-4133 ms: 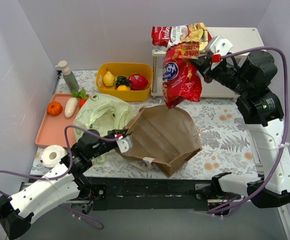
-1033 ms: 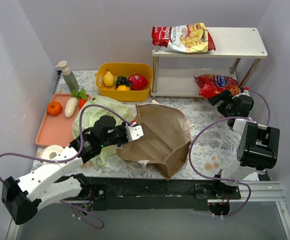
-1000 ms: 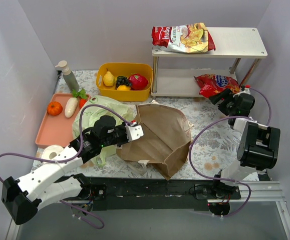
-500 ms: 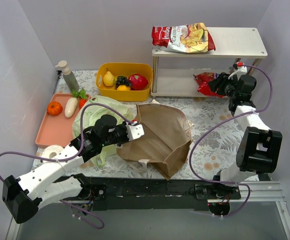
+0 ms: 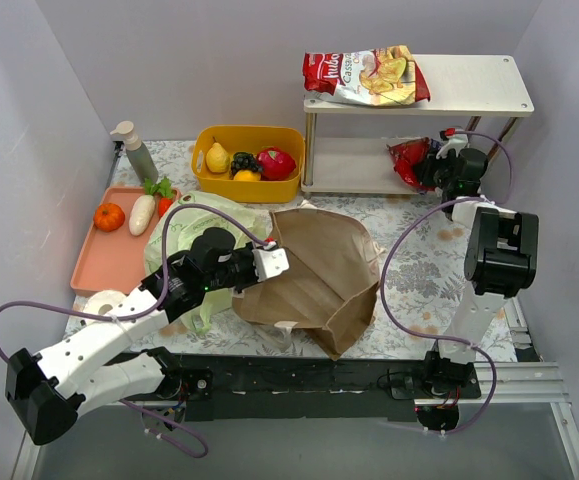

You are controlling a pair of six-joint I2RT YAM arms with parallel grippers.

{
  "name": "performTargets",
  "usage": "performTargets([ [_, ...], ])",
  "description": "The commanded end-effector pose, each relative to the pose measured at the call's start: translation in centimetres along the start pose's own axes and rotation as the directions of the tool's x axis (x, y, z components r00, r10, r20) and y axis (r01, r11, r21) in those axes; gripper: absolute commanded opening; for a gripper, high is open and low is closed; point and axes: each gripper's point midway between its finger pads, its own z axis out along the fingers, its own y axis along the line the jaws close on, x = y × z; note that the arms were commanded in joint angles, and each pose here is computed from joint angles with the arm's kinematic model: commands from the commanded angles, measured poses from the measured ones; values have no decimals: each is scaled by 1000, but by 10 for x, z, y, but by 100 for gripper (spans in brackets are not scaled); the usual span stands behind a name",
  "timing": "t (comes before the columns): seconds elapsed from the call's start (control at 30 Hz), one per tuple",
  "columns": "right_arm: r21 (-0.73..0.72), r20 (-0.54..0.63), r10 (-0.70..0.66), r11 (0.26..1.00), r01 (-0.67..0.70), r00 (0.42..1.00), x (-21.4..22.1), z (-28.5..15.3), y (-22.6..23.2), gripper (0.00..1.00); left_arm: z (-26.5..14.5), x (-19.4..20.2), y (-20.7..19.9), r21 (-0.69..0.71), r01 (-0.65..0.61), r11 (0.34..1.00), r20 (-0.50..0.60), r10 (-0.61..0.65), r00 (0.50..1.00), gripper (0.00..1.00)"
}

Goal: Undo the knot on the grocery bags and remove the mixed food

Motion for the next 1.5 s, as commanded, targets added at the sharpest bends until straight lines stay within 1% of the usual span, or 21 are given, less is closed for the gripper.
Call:
performTargets([
  [0.0, -18, -54, -59, 998, 58, 997, 11, 9, -2, 32, -3, 10, -8, 36, 20, 999, -60, -18, 998, 0],
  [0.1, -35, 31, -78, 996, 79, 996, -20, -7, 10, 32, 2, 13, -9, 33, 44, 998, -60, -42, 997, 0],
  [0.17, -28, 134, -129, 991, 134, 983, -58, -21, 19, 32, 4, 12, -8, 25, 54, 998, -53, -52, 997, 0],
  [0.2, -26, 151, -162, 985, 168, 975, -61, -27, 21, 32, 5, 11, -6, 19, 53, 998, -51, -52, 997, 0],
  [0.23, -13, 210, -214, 975, 221, 954, -82, -35, 25, 31, 6, 10, -5, 15, 49, 999, -50, -48, 998, 0],
  [0.3, 23, 247, -316, 947, 321, 916, -93, -39, 25, 31, 6, 11, -4, 12, 42, 999, -57, -41, 998, 0],
  [0.5, 147, 237, -468, 883, 445, 851, -110, -18, -5, 32, 7, 11, -6, 34, 26, 999, -58, -24, 998, 0],
  [0.6, 195, 210, -571, 820, 538, 794, -110, 2, -19, 37, 8, 11, -7, 41, 37, 998, -66, -35, 997, 0],
  [0.63, 194, 180, -597, 801, 567, 782, -96, 14, -26, 38, 8, 12, -7, 41, 41, 998, -69, -38, 997, 0],
  [0.67, 219, 156, -702, 710, 669, 694, -98, 20, -27, 40, 9, 11, -7, 41, 44, 998, -69, -41, 997, 0],
  [0.7, 279, 132, -762, 642, 714, 634, -102, 23, -33, 45, 8, 11, -6, 38, 45, 998, -68, -42, 997, 0],
  [0.73, 278, 83, -813, 574, 771, 576, -85, 34, -37, 49, 8, 11, -6, 38, 47, 998, -71, -44, 997, 0],
  [0.77, 280, 42, -890, 446, 850, 453, -82, 38, -34, 52, 8, 10, -6, 35, 48, 998, -69, -45, 997, 0],
  [0.8, 267, 32, -914, 397, 878, 404, -71, 39, -32, 53, 7, 10, -5, 34, 51, 998, -70, -48, 996, 0],
  [0.9, 154, -14, -946, 319, 935, 325, -43, 48, -30, 51, 6, 10, -3, 22, 48, 999, -68, -47, 997, 0],
  [0.93, 116, -28, -947, 316, 942, 321, -29, 50, -30, 50, 7, 10, -3, 20, 50, 999, -68, -48, 997, 0],
  [1.0, 95, -30, -964, 261, 961, 264, -22, 50, -29, 50, 6, 11, -4, 21, 50, 999, -67, -48, 997, 0],
  [1.13, 75, -40, -975, 217, 973, 221, -14, 53, -31, 50, 6, 11, -5, 26, 49, 998, -66, -47, 997, 0],
  [1.37, 150, -37, -991, 123, 981, 130, -36, 67, -17, 53, 8, 11, -7, 32, 47, 998, -55, -45, 997, 0],
  [1.4, 183, -41, -991, 117, 976, 126, -50, 61, -15, 54, 7, 9, -5, 25, 45, 999, -51, -44, 998, 0],
  [1.47, 213, -40, -985, 156, 965, 168, -59, 47, -12, 57, 5, 8, 1, -10, 46, 999, -47, -46, 998, 0],
])
